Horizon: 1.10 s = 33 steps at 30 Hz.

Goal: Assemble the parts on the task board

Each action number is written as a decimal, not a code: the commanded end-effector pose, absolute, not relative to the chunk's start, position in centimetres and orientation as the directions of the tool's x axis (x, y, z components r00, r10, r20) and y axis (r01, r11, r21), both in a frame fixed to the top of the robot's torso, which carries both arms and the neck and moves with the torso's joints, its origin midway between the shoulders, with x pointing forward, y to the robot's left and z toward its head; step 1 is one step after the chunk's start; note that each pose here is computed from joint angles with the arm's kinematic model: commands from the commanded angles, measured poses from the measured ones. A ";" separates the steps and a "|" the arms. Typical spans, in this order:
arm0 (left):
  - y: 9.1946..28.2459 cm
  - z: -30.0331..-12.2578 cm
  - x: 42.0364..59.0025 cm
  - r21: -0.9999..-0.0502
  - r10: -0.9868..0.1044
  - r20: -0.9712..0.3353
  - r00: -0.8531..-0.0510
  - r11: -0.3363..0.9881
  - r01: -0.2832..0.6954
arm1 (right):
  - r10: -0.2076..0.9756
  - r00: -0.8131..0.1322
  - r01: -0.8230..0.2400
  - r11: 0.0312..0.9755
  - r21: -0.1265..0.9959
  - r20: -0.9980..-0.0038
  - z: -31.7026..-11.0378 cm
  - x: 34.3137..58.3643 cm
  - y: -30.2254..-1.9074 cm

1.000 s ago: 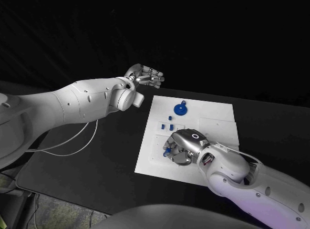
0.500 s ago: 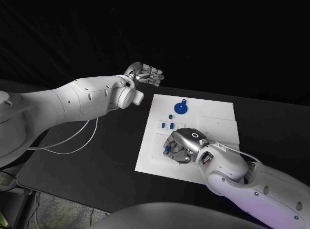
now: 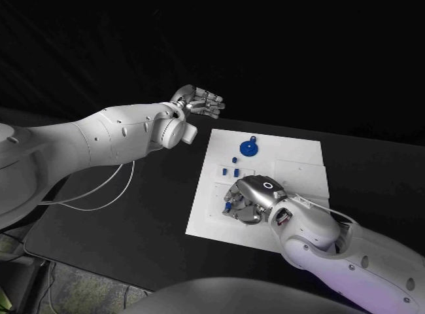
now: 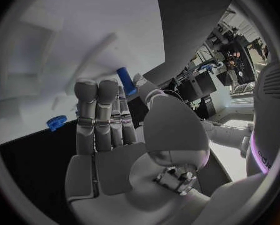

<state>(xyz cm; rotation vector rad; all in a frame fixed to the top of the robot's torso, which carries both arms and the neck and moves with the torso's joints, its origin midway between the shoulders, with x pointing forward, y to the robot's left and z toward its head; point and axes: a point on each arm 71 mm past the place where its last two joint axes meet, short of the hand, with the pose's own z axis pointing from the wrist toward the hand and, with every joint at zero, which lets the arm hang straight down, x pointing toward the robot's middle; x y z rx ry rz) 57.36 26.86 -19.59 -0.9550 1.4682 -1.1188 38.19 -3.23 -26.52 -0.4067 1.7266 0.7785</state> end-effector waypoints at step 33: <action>27.2 -19.5 57.2 -0.966 -0.944 -0.253 -0.210 0.259 -0.002 | 0.273 -0.242 -0.609 0.704 0.365 -0.931 -23.4 37.1 -5.5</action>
